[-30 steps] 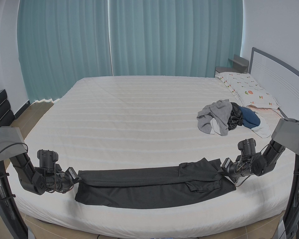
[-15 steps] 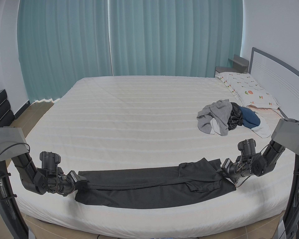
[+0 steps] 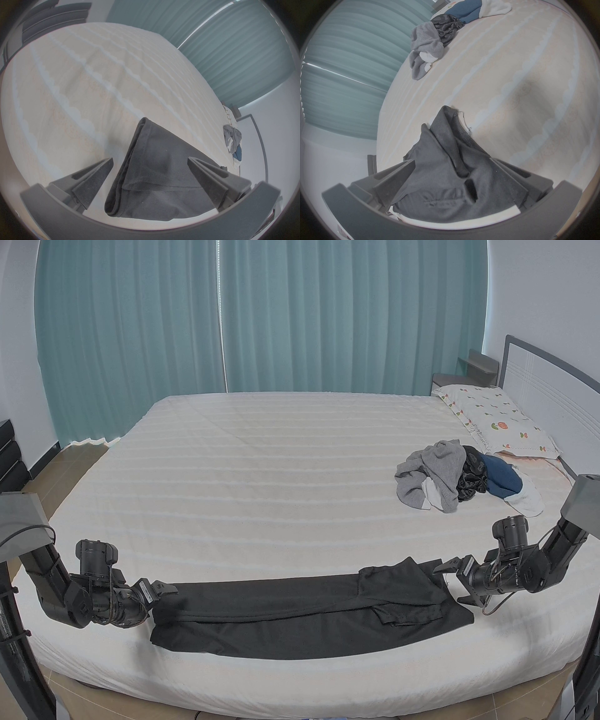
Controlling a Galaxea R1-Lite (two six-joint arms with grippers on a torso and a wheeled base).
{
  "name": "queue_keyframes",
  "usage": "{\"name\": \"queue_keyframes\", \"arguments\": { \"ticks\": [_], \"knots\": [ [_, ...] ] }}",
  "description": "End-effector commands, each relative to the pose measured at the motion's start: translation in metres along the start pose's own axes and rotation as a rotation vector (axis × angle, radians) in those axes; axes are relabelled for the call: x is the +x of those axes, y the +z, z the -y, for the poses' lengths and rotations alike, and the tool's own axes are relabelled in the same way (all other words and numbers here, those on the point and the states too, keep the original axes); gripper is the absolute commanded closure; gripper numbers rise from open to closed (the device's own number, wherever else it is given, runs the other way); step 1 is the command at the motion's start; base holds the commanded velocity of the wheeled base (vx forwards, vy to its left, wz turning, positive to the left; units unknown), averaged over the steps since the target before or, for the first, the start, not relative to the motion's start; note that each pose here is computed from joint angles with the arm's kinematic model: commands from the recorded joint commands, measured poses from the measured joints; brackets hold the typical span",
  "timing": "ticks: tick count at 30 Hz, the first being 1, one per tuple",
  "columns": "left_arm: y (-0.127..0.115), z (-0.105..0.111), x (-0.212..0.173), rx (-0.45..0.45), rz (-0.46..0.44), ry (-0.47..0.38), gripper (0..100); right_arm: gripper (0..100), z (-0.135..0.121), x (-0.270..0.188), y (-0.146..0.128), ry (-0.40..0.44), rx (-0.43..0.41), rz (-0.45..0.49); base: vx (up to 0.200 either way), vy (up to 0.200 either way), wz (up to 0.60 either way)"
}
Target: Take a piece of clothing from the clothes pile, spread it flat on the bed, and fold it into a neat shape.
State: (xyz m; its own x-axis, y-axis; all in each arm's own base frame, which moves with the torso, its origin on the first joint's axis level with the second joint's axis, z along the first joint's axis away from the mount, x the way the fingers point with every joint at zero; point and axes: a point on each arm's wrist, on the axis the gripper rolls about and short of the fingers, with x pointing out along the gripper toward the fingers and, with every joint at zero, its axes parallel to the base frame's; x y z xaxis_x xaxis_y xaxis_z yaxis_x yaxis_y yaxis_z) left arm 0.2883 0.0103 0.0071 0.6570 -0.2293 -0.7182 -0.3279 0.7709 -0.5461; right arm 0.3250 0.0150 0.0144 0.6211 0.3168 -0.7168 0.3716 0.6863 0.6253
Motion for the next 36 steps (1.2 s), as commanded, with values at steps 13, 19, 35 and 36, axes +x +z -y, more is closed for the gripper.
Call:
{"name": "queue_keyframes", "arguments": {
  "ticks": [13,19,35,36],
  "knots": [
    [-0.012,-0.001,0.025,0.229,-0.071,0.006,0,0,0.009,-0.023,-0.006,0.07,-0.021,-0.01,0.0,0.0,0.0],
    [-0.015,0.0,0.028,0.245,-0.084,0.005,0,0,0.009,-0.022,-0.007,0.074,-0.023,-0.01,0.0,0.0,0.0],
    [-0.015,0.0,0.026,0.243,-0.082,0.005,100,0,0.01,-0.022,-0.007,0.084,-0.018,-0.024,0.0,0.0,0.0],
    [-0.015,0.0,0.026,0.243,-0.082,0.005,100,0,0.01,-0.022,-0.007,0.084,-0.018,-0.024,0.0,0.0,0.0]
  ]
}}
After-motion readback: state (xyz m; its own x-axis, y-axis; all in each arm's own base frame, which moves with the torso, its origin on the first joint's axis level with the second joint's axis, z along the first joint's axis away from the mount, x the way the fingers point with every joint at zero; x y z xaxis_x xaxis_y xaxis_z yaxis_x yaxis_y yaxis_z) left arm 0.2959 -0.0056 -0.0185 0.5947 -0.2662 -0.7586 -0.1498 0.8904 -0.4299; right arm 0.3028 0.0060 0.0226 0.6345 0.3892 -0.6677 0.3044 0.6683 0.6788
